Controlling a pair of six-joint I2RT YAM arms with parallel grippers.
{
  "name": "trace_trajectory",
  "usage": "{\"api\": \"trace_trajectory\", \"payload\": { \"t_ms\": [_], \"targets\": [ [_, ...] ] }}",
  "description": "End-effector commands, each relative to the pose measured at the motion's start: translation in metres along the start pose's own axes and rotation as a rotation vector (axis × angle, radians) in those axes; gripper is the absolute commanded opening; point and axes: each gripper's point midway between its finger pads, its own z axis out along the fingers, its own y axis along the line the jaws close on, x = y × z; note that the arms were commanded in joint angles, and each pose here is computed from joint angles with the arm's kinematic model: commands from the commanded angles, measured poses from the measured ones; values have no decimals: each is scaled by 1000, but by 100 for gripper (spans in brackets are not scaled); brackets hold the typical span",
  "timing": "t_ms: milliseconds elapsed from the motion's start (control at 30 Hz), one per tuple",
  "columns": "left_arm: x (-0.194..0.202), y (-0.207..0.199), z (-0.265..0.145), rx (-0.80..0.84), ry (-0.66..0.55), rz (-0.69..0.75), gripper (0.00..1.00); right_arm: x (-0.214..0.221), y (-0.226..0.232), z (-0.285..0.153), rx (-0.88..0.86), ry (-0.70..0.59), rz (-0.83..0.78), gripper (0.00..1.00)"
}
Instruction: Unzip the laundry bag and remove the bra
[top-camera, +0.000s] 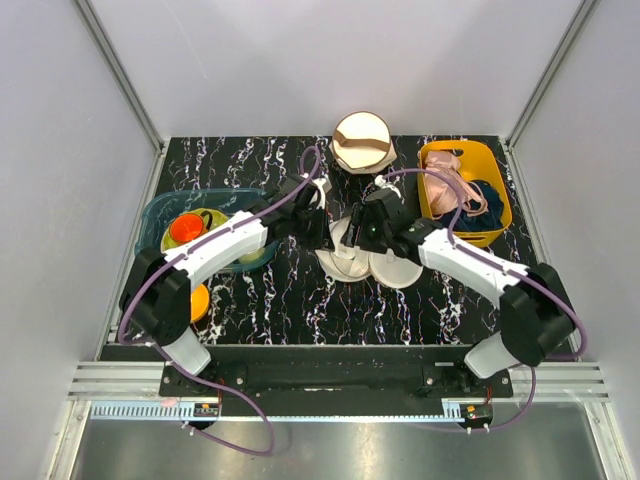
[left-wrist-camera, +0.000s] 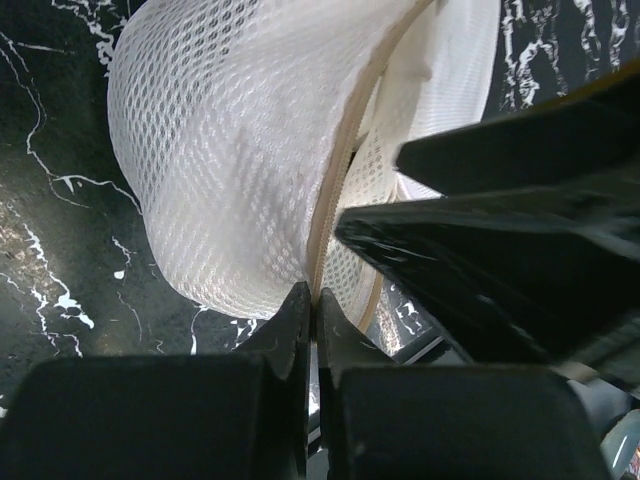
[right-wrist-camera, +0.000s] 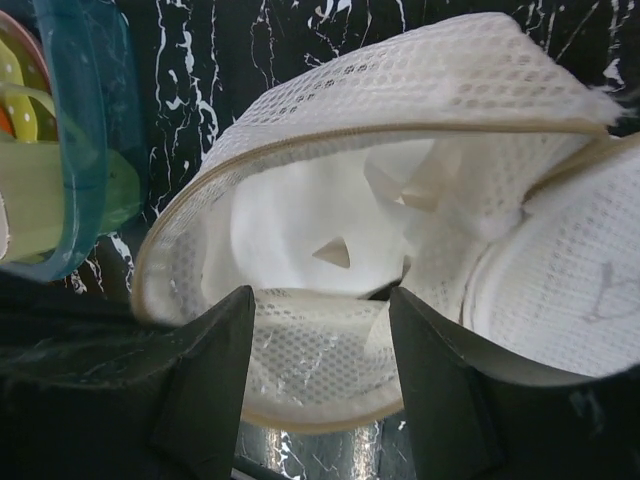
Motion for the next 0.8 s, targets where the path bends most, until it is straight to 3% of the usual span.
{"api": "trace_trajectory", "payload": {
  "t_ms": [0, 267, 300, 367, 400, 533, 767],
  "targets": [
    [-20, -21, -20, 80, -90, 9, 0, -14, 25, 16, -79, -27, 3, 64],
    [-16, -23, -17, 102, -75, 9, 0, 8, -1, 77, 32, 37, 18, 68],
    [-16, -23, -18, 102, -77, 10, 0, 9, -3, 81, 41, 40, 5, 60],
    [-15, -22, -19, 102, -79, 15, 0, 11, -8, 84, 58, 43, 5, 29],
    [-13, -20, -19, 99, -76, 14, 0, 14, -9, 82, 58, 47, 7, 0],
    [-12, -16, -22, 90, -85, 14, 0, -6, 5, 52, -4, -26, 7, 0],
    [-18, -5, -18, 95, -81, -20, 0, -49, 46, -45, -174, -169, -24, 0]
  ]
}}
